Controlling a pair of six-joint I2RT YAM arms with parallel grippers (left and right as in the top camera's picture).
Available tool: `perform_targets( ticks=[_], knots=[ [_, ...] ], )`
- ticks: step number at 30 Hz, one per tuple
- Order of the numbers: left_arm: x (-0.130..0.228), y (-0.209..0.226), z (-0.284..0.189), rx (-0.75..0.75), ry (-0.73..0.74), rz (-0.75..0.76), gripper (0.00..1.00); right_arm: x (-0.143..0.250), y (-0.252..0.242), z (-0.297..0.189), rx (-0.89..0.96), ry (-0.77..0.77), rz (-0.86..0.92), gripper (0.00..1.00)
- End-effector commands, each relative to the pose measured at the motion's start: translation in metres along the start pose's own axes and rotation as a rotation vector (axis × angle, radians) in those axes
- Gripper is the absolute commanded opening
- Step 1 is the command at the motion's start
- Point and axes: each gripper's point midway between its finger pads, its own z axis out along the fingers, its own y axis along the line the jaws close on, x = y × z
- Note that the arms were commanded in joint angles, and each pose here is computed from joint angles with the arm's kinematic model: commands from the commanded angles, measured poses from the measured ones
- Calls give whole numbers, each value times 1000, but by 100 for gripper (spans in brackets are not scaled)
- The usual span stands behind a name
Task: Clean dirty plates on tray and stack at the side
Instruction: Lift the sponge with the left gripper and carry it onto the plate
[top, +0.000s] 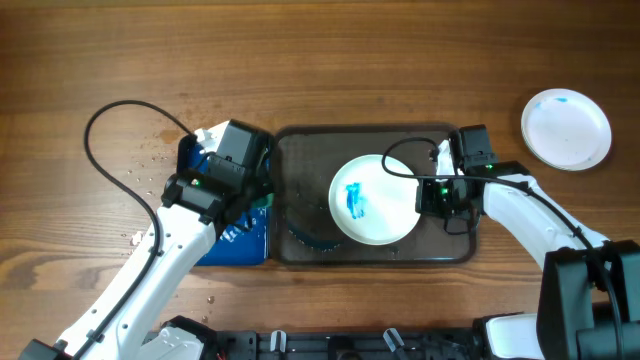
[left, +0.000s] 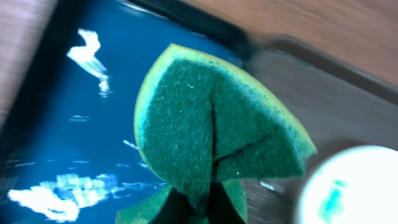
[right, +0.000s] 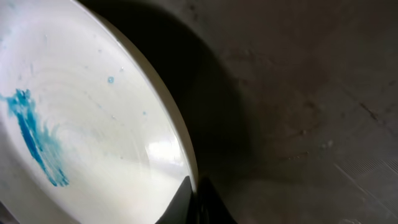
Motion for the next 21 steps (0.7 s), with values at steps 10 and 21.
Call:
perform_targets(
  ticks=[10, 21],
  knots=[
    [24, -70, -15, 372, 183, 17, 4, 2, 34, 12, -112, 8, -20, 5],
    [51, -82, 18, 362, 322, 31, 4, 29, 68, 68, -115, 115, -32, 5]
  ],
)
